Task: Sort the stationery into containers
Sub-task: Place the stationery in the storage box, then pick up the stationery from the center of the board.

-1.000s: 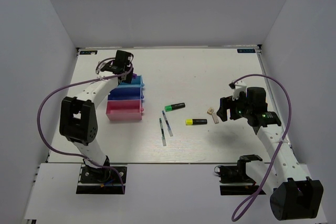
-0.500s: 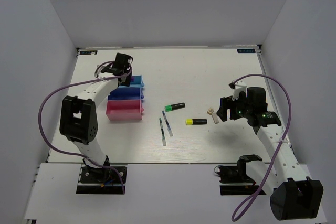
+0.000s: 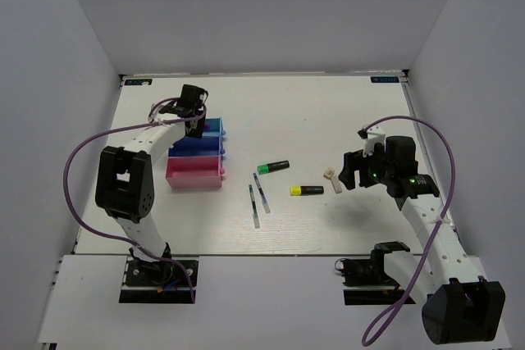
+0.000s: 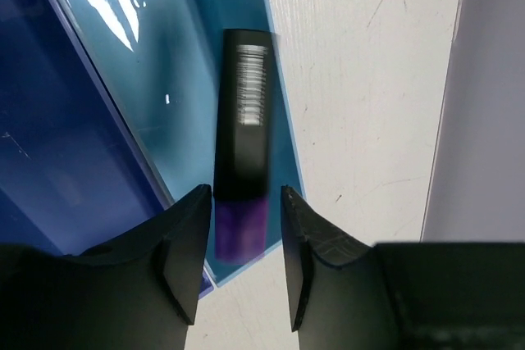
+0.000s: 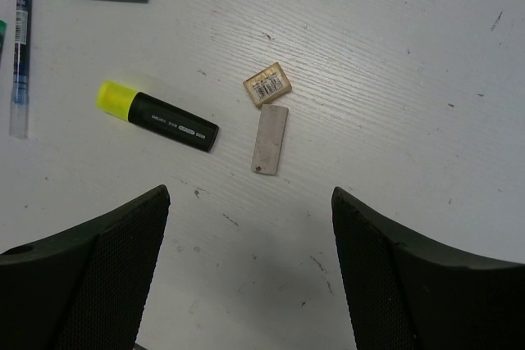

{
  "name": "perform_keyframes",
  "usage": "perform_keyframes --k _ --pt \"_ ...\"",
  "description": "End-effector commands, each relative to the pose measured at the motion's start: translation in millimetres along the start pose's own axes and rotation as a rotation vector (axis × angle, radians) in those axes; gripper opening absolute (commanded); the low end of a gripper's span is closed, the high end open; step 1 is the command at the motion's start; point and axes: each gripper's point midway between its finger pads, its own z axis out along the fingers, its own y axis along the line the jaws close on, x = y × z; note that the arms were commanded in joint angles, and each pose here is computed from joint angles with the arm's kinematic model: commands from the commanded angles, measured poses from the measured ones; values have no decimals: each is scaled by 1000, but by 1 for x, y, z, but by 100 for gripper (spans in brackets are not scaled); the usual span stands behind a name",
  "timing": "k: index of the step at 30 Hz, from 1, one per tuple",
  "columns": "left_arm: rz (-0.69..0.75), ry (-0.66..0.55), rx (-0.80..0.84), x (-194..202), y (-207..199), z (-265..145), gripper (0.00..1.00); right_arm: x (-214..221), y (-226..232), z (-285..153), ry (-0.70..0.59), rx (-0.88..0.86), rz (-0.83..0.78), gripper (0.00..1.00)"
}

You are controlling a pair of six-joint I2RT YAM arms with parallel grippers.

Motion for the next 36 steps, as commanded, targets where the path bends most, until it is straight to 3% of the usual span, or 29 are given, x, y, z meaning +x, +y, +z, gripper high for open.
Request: perform_keyframes --k 1,8,11,12,13,14,15,16,18,19,20,21,22,23,24,25,26,27,28,30,31,32,33,35,36 --pt "-22 -26 11 -10 -5 -1 50 -12 2 -5 -32 -2 -8 82" --pt "-3 -21 13 -11 -6 -4 61 -11 2 -6 -32 -2 -9 82" --pt "35 -9 41 -11 -9 -12 46 -10 2 -5 -29 -2 -10 82" --pt "43 14 73 -8 -16 -15 31 -11 3 -5 -30 -5 -13 77" --pt "69 44 98 -1 -21 -20 22 -13 3 -6 -38 -11 -21 65" --pt "94 79 149 2 -35 -33 14 -11 6 -6 -32 -21 -24 44" --pt "259 94 184 8 -37 -40 2 -11 6 -6 -31 -23 -26 0" --pt "326 161 230 23 -47 -56 0 -10 6 -6 -30 -22 -26 0" --pt "605 204 320 41 -52 -79 0 -10 7 -7 -31 -31 -33 0" --pt "754 226 370 50 -51 -86 3 -11 8 -7 -36 -37 -42 18" --pt "859 372 478 86 -51 -113 11 -9 11 -7 -26 -59 -52 51" --pt "1016 414 534 98 -42 -121 25 -9 13 -7 -23 -70 -60 90" --pt "1160 464 609 109 -38 -132 45 -8 15 -8 -19 -85 -70 90" --pt "1273 584 622 133 -15 -150 72 -6 22 -9 -16 -129 -107 90" --pt "1349 660 633 145 -1 -153 80 -5 24 -10 -13 -142 -115 90" --pt "1510 635 703 147 -6 -159 85 -4 29 -11 -19 -175 -139 89" --pt "1621 693 663 155 15 -175 87 -5 35 -12 -29 -209 -161 79" --pt "1740 672 655 161 18 -164 87 -3 38 -12 -32 -230 -172 66" --pt "1877 661 681 169 27 -166 84 -4 39 -13 -39 -239 -179 38" --pt "2091 609 645 178 43 -152 77 -2 43 -13 -43 -265 -192 0" --pt "2152 590 653 187 49 -153 70 -2 43 -13 -44 -266 -192 0" --pt "2209 542 686 194 45 -148 48 -1 43 -12 -42 -268 -193 0" --pt "2273 538 694 204 57 -149 37 -1 44 -13 -47 -274 -204 0" --pt "2350 498 719 214 59 -139 26 -2 44 -13 -51 -274 -203 0" --pt "2372 495 739 222 59 -143 28 -1 44 -13 -50 -272 -201 0"
